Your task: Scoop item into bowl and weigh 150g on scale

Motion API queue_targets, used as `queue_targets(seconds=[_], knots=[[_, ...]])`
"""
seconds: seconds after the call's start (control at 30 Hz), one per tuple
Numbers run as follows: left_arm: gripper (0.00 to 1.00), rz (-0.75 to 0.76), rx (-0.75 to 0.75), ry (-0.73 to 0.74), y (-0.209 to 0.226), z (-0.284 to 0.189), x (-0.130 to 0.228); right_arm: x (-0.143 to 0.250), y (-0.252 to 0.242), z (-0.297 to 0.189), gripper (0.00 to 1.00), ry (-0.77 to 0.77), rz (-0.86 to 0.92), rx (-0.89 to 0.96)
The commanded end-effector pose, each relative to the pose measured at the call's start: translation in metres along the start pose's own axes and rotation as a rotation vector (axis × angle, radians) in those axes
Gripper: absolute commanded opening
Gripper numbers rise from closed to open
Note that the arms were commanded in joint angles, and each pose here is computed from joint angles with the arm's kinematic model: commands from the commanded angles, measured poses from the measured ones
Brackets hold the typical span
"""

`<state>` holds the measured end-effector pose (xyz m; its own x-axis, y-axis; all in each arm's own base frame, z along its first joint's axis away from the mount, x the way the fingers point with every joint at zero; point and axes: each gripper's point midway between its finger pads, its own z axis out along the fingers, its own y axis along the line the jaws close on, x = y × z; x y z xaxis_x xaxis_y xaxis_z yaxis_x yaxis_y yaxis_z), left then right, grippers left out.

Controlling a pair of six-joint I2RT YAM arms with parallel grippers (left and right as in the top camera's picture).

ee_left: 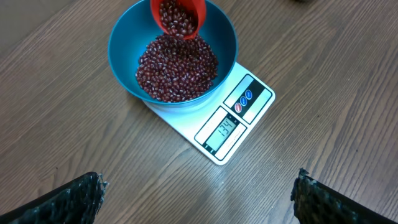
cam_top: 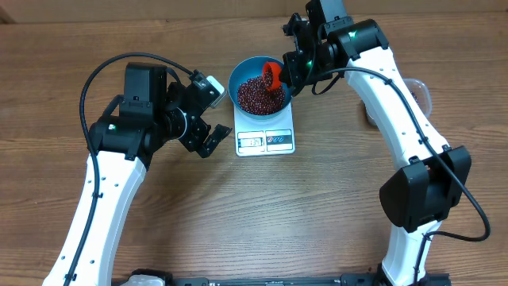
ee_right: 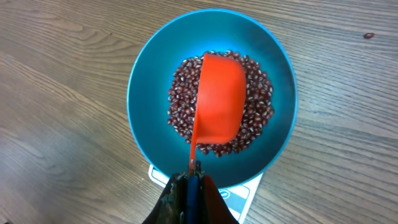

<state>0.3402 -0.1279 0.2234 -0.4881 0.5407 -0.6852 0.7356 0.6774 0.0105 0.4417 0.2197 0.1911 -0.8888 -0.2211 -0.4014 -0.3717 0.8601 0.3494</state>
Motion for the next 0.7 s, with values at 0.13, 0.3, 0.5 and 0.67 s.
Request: queue_targets(seconds=[0.13, 0.3, 0.5, 0.67], knots=[[0.99, 0.016, -0.007, -0.017, 0.0031, -0.0032, -0.007, -0.0144, 0.016, -0.0243, 0.04, -0.078, -0.055, 0.022], [1.0, 0.016, -0.007, -0.017, 0.0031, -0.0032, -0.007, -0.0134, 0.018, -0.0218, 0.04, -0.076, -0.07, 0.055], [1.0, 0.016, -0.008, -0.017, 0.0031, -0.0033, -0.007, -0.0122, 0.0217, -0.0193, 0.04, -0.075, -0.088, 0.084], [1.0, 0.016, -0.008, -0.017, 0.0031, -0.0033, -0.007, -0.0123, 0.0204, -0.0193, 0.04, -0.075, -0.088, 0.094]])
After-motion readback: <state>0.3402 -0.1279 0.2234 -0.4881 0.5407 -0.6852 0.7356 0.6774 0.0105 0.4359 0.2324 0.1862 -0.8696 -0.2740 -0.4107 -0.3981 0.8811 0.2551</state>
